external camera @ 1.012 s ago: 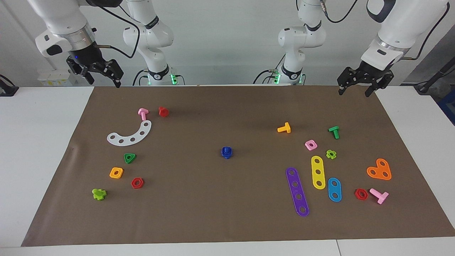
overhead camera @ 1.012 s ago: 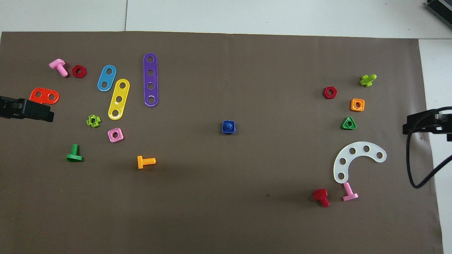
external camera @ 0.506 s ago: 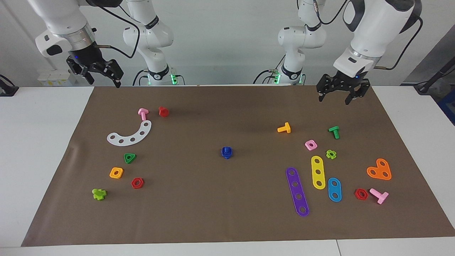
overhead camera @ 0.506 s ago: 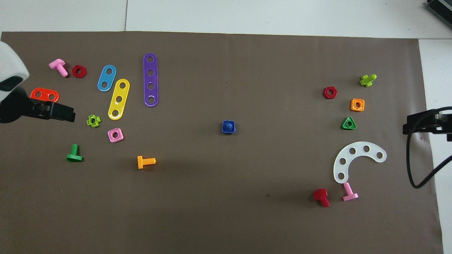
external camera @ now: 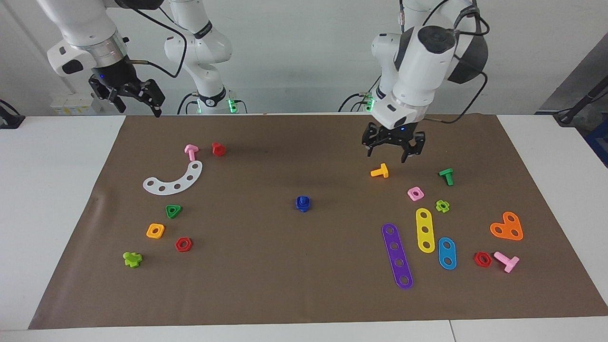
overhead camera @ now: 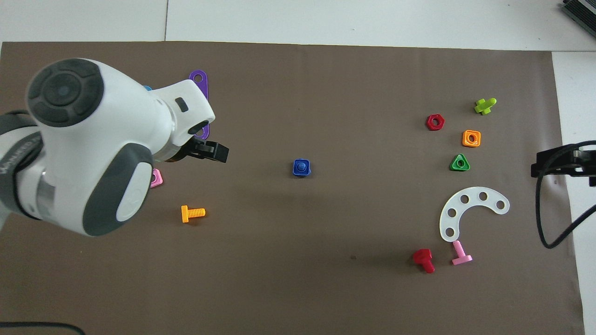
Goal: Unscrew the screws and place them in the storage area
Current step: 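Lower the left gripper over the blue nut and close on it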
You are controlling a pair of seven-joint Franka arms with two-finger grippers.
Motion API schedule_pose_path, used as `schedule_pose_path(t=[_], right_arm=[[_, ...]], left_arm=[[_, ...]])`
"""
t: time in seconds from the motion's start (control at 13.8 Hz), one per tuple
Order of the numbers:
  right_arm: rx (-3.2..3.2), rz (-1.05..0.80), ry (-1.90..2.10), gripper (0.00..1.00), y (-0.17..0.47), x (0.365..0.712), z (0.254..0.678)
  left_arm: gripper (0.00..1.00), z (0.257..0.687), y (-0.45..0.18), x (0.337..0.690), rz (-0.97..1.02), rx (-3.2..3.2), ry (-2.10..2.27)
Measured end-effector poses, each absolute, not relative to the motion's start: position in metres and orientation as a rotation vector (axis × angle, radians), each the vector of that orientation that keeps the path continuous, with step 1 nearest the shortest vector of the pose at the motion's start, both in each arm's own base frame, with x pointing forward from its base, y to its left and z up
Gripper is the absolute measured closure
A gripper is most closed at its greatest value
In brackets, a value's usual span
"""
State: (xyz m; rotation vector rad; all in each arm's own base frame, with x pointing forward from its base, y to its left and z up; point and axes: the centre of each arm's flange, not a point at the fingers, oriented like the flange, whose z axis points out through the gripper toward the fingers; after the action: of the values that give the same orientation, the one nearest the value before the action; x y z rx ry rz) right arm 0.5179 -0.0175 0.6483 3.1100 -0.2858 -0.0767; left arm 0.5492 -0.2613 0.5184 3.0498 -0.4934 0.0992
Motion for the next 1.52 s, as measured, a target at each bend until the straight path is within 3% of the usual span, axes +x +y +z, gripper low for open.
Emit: schedule_pose_path(t=[0.8,1.52], right_arm=[[3.11,-0.077,-0.286,0.0,-0.017,0.518,0.648],[3.11,-0.077,-0.286,0.0,-0.017,0.518,0.648]], left_arm=[[0.0,0.404,-0.414,0.547,0.098,3.033,-0.427],[0.0,0.344,-0.44,0.552,0.183,3.006,-0.38]])
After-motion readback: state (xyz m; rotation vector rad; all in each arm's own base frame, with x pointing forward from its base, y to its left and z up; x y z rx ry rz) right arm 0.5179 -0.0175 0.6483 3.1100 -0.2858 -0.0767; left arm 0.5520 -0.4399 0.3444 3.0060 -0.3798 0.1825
